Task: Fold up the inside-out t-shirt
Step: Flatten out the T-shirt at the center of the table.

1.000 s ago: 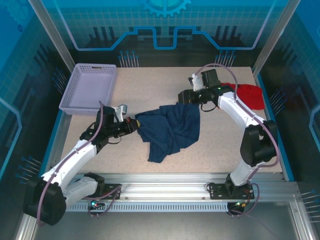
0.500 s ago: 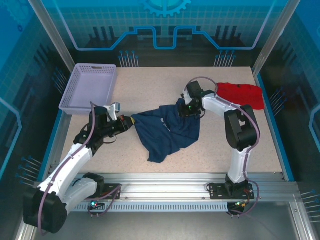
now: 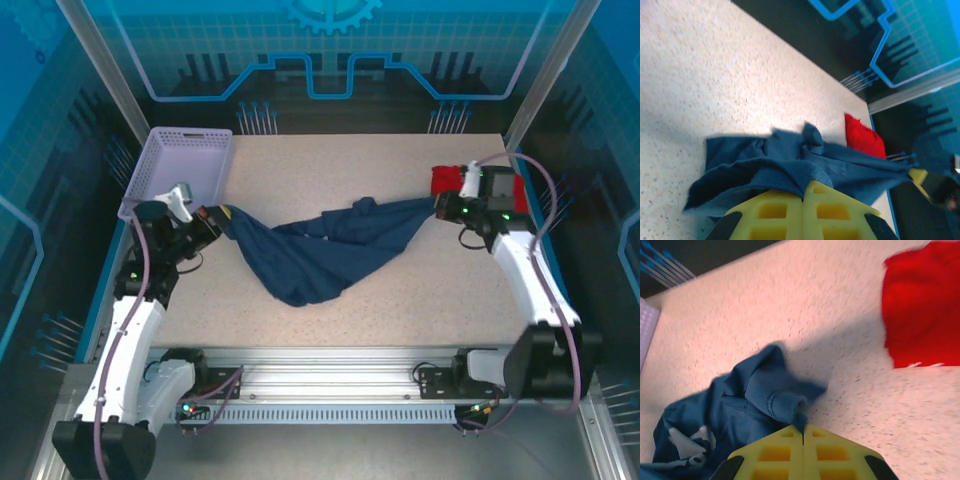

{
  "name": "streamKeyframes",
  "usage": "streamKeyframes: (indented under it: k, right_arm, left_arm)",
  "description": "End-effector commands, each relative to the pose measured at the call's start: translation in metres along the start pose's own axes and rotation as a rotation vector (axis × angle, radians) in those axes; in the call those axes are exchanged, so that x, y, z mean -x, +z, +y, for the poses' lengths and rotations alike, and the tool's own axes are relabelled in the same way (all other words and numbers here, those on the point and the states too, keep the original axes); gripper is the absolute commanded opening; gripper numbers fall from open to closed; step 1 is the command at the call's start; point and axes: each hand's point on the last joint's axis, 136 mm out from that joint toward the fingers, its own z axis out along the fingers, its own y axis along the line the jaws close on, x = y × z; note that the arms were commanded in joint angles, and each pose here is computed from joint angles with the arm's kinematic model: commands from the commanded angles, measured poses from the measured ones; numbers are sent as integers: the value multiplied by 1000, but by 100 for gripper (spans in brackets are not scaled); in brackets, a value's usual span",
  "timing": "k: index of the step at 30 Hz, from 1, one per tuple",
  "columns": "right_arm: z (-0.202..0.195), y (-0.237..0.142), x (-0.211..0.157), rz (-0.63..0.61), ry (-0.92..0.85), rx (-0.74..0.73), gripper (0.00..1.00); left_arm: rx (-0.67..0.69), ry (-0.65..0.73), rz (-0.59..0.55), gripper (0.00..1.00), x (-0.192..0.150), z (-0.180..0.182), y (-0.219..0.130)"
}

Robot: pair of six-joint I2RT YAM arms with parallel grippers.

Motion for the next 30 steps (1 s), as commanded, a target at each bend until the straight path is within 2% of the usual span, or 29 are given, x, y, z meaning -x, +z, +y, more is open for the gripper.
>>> streamKeyframes:
  k: [1, 5, 8, 11, 14, 17, 20, 26, 30]
  right_arm:
    - [-32, -4, -37, 53, 49, -124, 0]
    - [-57, -3, -66, 58, 80, -217, 4]
    - [-61, 3, -90, 88, 101, -233, 21]
    - [-39, 6, -99, 76, -3, -216, 38]
    - [8, 16, -97, 66, -161, -119, 48]
    - [45, 37, -102, 127, -281, -52, 53]
    - [73, 73, -103, 216, -400, -55, 56]
    - [95, 140, -119, 389, -515, -67, 57]
    - [92, 170, -140, 496, -628, -151, 58]
  left_arm:
    - [37, -10, -8, 0, 10, 5, -17]
    - [26, 2, 14, 0, 10, 9, -17]
    - [-17, -16, 96, 0, -5, 10, -6]
    - [-25, -22, 166, 0, -20, 17, 0]
    - [-35, -22, 208, 0, -29, 19, 2]
    - [-39, -16, 244, 0, -35, 21, 2]
    - [-54, -32, 254, 0, -38, 21, 5]
    - [-78, -77, 242, 0, -37, 20, 9]
    - [-80, -81, 237, 0, -34, 19, 11]
